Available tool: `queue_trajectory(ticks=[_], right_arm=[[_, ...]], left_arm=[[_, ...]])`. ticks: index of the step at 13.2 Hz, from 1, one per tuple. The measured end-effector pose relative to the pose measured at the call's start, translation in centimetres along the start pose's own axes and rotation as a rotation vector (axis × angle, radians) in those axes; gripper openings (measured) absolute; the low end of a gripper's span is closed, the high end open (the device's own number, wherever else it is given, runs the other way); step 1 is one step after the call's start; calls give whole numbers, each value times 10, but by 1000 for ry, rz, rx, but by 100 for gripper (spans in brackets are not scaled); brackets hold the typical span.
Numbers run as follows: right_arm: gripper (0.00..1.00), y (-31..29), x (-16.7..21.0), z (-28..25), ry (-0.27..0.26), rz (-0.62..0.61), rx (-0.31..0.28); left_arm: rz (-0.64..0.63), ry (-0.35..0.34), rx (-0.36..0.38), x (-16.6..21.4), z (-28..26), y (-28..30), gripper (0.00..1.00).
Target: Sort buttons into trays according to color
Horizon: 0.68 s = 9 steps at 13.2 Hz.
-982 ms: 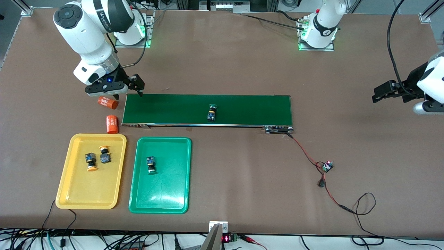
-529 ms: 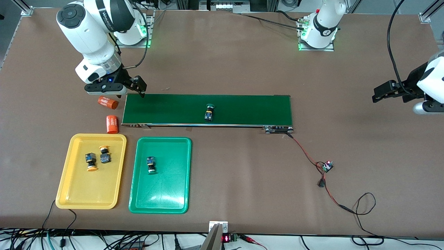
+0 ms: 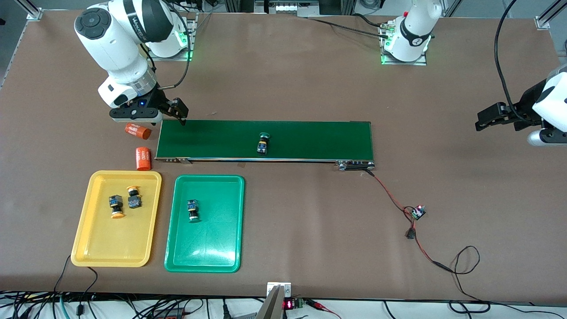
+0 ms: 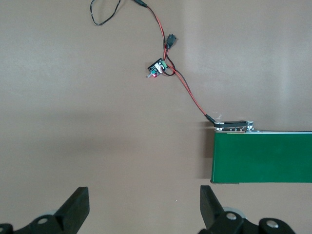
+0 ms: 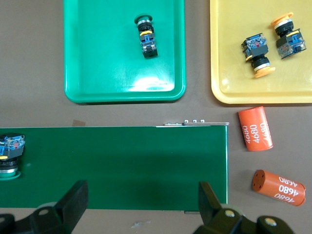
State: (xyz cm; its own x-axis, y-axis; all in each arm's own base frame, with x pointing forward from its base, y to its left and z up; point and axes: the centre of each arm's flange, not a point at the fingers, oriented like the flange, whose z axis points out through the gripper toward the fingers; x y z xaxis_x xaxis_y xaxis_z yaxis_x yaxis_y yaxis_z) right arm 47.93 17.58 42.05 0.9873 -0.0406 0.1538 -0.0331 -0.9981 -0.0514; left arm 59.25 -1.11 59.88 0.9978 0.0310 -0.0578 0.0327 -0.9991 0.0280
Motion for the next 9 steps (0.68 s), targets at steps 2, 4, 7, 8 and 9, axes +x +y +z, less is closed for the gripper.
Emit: queue_trajectory(ticks=[2, 4, 7, 8, 9], right_arm=[[100, -3, 1, 2, -3, 20, 1], [100, -12, 2, 1, -6, 15, 4], [100, -22, 5, 8, -23, 26, 9], [100, -27, 5, 13, -31, 34, 10], [100, -32, 5, 17, -39, 41, 12]], left_arm=[[-1, 0, 0, 0, 0, 0, 100], [-1, 0, 0, 0, 0, -1, 100], [-1, 0, 0, 0, 0, -1, 100], [-1, 0, 0, 0, 0, -1, 100], [-1, 0, 0, 0, 0, -1, 100]])
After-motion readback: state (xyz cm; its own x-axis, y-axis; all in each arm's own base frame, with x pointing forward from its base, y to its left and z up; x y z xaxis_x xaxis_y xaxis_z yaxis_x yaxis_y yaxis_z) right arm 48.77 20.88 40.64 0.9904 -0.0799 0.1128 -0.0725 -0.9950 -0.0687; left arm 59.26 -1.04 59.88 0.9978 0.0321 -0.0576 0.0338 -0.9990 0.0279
